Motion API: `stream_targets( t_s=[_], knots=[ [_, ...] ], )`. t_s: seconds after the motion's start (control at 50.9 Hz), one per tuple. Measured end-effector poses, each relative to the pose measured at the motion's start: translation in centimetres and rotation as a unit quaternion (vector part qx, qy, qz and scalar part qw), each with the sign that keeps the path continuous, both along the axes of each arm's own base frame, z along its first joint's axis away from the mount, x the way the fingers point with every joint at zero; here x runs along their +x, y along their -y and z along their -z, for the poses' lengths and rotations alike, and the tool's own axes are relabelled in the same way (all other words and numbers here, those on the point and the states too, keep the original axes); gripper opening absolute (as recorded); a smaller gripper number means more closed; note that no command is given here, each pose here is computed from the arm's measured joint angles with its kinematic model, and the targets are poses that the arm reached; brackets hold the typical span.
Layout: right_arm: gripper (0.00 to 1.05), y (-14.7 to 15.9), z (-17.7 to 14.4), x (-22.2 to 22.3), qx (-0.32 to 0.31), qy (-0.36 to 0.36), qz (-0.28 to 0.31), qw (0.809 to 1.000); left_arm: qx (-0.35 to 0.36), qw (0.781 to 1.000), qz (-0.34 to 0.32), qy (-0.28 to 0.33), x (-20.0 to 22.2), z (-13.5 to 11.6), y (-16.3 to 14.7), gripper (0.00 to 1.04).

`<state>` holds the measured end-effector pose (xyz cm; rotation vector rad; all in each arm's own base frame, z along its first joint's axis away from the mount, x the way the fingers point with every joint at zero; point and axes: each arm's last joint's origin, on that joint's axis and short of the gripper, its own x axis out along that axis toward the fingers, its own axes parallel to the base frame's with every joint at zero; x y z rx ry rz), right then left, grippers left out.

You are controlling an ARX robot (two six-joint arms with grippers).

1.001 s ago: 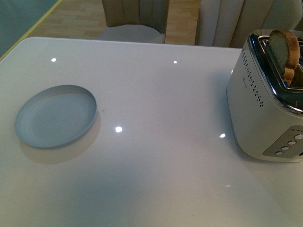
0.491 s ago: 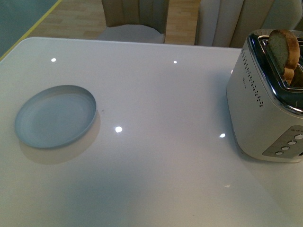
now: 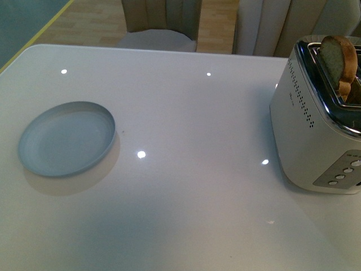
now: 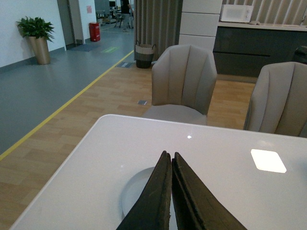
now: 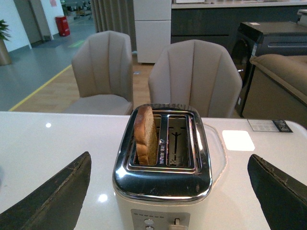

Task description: Left arm holds plate, right arm toasts bread

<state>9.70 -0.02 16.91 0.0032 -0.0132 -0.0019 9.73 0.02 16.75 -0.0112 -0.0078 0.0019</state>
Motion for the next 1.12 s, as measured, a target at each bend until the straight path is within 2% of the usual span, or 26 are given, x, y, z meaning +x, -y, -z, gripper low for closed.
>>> stream_targets(
  t_s=[0.255, 0.393, 0.53, 1.119],
  knots=[
    [0.96, 0.0, 0.0, 0.0, 0.0, 0.0, 0.0, 1.0, 0.0, 1.0, 0.0, 0.0, 0.0, 0.0, 0.0, 0.47],
    [0.96, 0.0, 0.0, 0.0, 0.0, 0.0, 0.0, 1.0, 0.0, 1.0, 0.0, 0.0, 0.0, 0.0, 0.0, 0.79],
    [0.96, 0.0, 0.0, 0.0, 0.0, 0.0, 0.0, 1.0, 0.0, 1.0, 0.0, 0.0, 0.0, 0.0, 0.0, 0.99],
    [0.96, 0.0, 0.0, 0.0, 0.0, 0.0, 0.0, 1.0, 0.001, 1.0, 0.0, 0.0, 0.0, 0.0, 0.0, 0.98]
  ],
)
